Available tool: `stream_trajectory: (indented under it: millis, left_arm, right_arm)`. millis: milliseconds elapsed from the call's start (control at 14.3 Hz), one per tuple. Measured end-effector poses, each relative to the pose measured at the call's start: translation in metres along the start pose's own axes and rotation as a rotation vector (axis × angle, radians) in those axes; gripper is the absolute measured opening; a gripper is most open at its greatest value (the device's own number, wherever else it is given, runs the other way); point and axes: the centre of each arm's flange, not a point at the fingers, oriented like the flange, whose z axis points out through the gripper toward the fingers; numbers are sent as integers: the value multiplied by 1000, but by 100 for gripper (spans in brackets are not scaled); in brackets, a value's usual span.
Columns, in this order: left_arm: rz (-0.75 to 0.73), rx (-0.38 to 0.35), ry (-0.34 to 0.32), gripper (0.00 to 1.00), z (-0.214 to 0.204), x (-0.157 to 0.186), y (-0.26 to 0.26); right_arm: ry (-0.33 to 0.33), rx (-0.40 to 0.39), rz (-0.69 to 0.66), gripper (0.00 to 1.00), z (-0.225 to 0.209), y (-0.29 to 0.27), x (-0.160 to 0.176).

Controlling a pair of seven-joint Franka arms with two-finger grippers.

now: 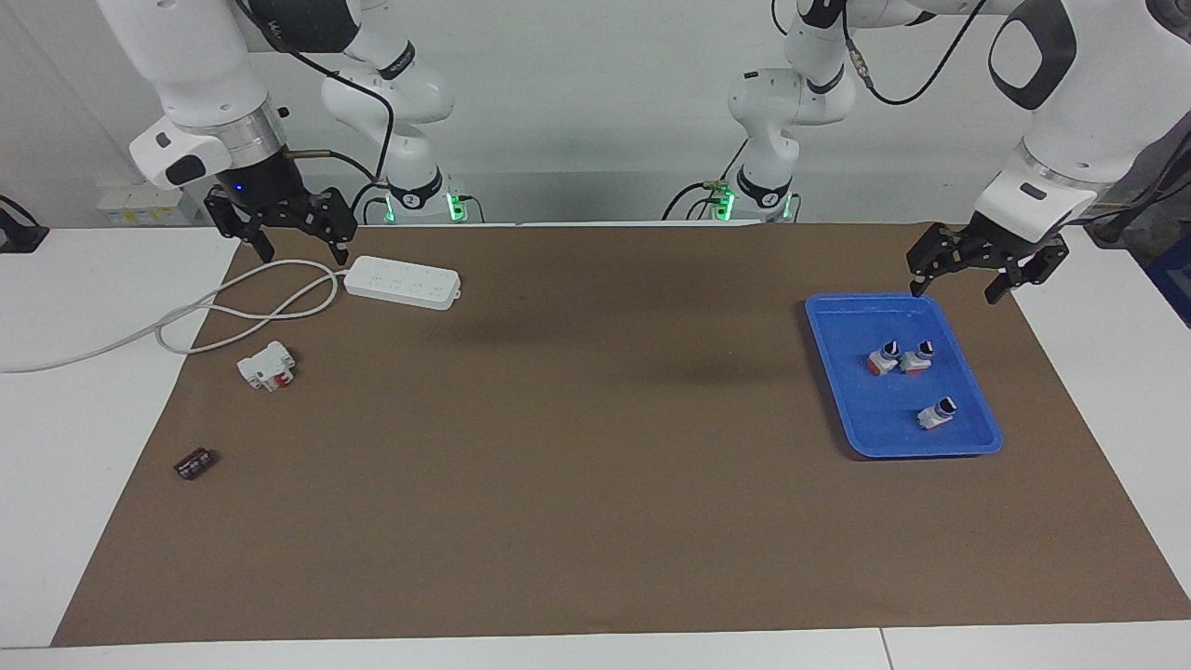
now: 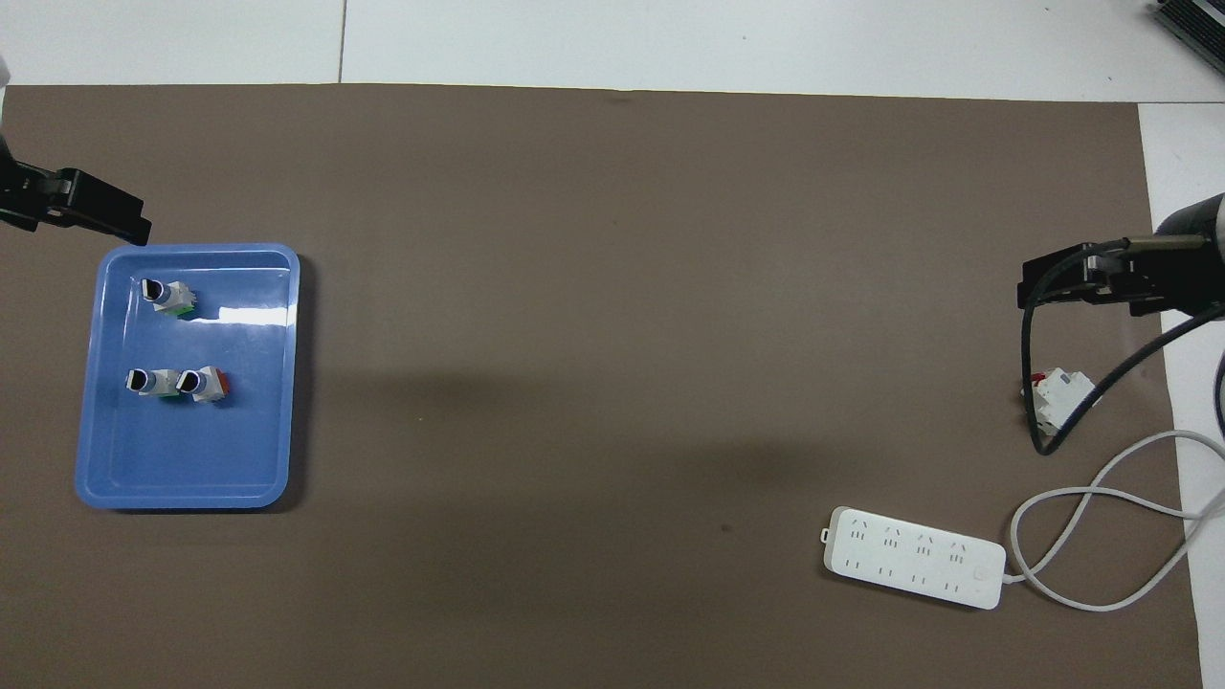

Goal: Turn and place switch with both arms

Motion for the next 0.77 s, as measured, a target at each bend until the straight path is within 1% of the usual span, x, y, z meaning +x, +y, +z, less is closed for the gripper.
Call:
stream_trajectory:
  millis: [140,350,769]
  left_arm:
    - [0,0,-1,100,-1,-2,0]
    - [-1,-4,-14,100,3,-14,1]
    - [-2,-2,7,100,2,-18,1]
  right_arm:
    - [0,0,0,100,0,0,0]
    - [-1,0,0,100,0,0,0]
    - [-1,0,0,100,0,0,0]
